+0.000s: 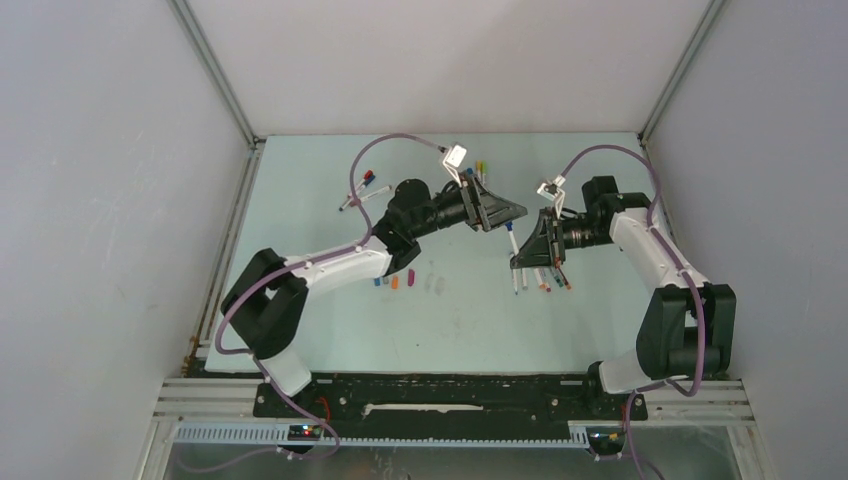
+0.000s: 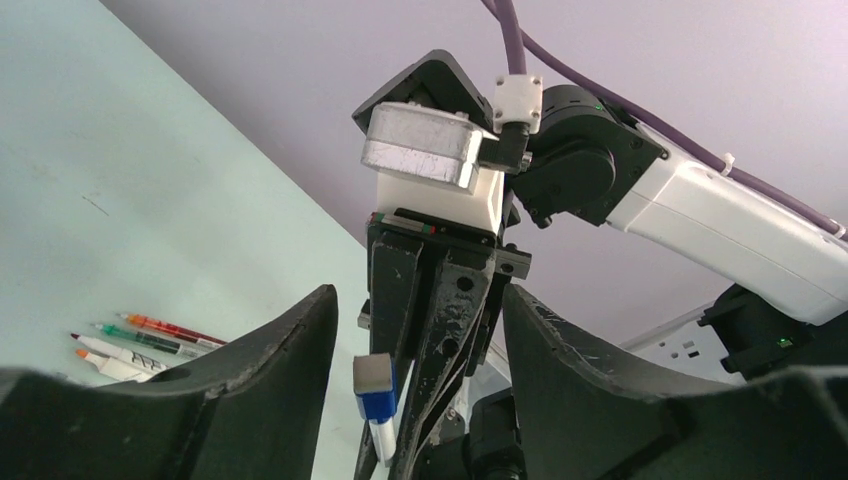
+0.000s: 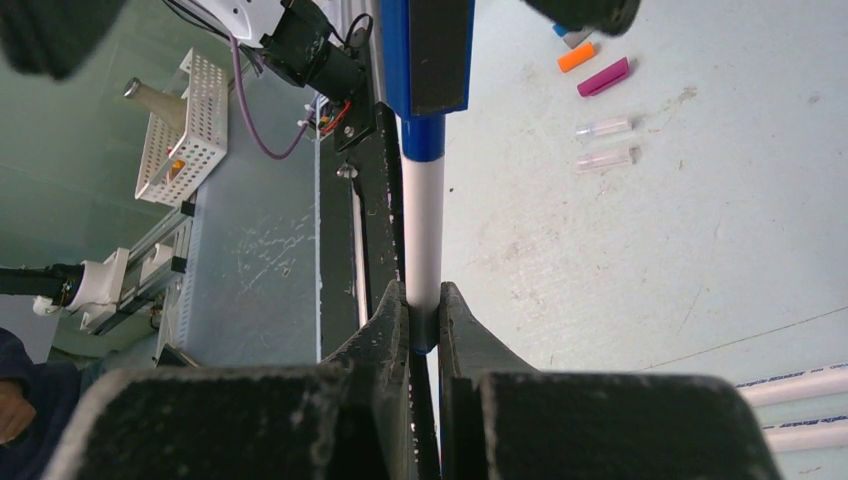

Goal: Open the pen caps
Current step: Open the pen cap from the pen, then place the pen at the center of the board, then place the pen cap at the center of the board, then move the pen to the center of the board.

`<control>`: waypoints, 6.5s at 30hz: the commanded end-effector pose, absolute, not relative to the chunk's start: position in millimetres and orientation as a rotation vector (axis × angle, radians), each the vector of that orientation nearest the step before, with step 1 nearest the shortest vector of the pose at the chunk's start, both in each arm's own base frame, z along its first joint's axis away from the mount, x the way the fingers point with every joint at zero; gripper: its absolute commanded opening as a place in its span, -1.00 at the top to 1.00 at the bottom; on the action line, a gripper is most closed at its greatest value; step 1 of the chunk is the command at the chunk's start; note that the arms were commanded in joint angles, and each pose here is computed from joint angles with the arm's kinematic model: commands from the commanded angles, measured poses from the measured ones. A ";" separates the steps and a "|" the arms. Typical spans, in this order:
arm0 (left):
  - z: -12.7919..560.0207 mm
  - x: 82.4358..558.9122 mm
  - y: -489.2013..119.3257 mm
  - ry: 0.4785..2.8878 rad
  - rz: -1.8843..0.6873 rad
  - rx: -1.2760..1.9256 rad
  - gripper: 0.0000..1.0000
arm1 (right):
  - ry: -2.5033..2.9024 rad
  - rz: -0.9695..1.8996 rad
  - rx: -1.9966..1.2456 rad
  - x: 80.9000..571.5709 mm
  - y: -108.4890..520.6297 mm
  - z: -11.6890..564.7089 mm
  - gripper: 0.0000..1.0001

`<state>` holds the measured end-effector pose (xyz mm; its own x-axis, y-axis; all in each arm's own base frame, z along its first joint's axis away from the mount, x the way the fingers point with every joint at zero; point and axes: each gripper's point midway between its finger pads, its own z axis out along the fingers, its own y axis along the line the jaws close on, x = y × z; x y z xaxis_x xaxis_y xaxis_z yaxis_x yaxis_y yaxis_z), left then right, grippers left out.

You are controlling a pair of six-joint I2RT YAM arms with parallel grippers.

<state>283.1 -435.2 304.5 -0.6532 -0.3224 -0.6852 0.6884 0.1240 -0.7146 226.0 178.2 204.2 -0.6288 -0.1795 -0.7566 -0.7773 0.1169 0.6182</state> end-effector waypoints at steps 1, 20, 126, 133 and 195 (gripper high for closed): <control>298.5 272.5 -435.7 1.611 -1.700 0.382 -0.25 | 1.844 1.523 -0.933 235.0 176.3 215.0 1.00; 292.8 270.9 -439.6 1.617 -1.731 0.378 1.00 | 1.862 1.539 -0.904 238.3 175.1 212.3 1.00; 119.0 265.2 -352.7 2.216 -0.884 0.503 0.91 | 2.772 0.517 -0.332 318.1 -4.9 30.3 0.36; 92.4 269.5 -344.5 2.346 -0.717 0.498 0.89 | 2.740 0.512 -0.330 320.7 -6.5 39.3 0.28; 228.8 309.6 -246.8 1.948 -0.362 0.190 -0.44 | 2.400 0.687 -0.497 330.8 33.3 113.5 0.21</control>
<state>297.7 -288.1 205.5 -0.5117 0.0021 -0.8592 0.3981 0.8867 -0.2350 317.4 22.6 76.1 -0.8535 -0.1674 -0.4934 -0.3936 0.8276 0.4001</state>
